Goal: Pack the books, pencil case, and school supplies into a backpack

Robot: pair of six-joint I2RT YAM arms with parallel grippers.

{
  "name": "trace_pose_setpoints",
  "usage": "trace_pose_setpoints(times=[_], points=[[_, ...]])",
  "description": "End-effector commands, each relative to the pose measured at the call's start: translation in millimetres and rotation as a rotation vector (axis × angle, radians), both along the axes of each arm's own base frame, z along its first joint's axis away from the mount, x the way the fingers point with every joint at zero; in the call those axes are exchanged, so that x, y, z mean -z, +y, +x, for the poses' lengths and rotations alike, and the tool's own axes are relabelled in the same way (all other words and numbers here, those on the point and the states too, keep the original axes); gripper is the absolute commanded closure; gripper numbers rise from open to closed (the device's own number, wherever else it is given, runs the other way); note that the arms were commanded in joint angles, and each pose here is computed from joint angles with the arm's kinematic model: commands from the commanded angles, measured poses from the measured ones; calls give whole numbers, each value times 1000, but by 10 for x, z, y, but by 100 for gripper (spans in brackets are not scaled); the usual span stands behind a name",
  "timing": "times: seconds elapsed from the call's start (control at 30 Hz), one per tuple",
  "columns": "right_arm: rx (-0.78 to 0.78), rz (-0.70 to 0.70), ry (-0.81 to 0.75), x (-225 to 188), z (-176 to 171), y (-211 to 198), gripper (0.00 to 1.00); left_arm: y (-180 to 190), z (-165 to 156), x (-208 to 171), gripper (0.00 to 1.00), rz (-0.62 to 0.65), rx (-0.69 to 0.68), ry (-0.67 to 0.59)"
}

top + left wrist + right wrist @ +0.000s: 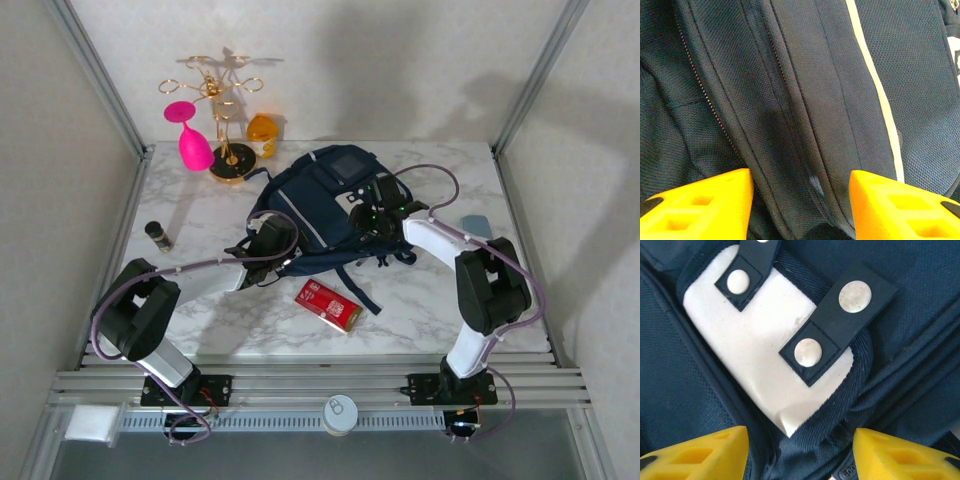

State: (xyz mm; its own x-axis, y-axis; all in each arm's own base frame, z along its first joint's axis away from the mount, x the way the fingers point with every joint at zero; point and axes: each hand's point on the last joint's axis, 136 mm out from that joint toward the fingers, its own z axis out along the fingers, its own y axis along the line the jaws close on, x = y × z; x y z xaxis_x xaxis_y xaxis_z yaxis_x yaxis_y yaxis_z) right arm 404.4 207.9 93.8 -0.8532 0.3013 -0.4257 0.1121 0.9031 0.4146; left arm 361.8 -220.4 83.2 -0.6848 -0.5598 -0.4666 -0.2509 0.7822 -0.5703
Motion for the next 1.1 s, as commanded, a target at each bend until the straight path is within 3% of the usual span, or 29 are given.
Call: trace_pose_setpoints(times=[0.0,0.33,0.43,0.77,1.07], points=[[6,64,-37,-88,210,109,44,134,-79,216,47,74,-2,59],[68,151,-24,-20,361,123,56,66,-83,273,44,61,31,68],[71,190,-27,-3,379,163,71,53,-85,271,43,56,35,70],[124,365,-117,-465,376,88,100,15,-29,214,42,62,48,55],[121,535,-158,-784,250,-70,100,-117,232,143,42,42,58,11]])
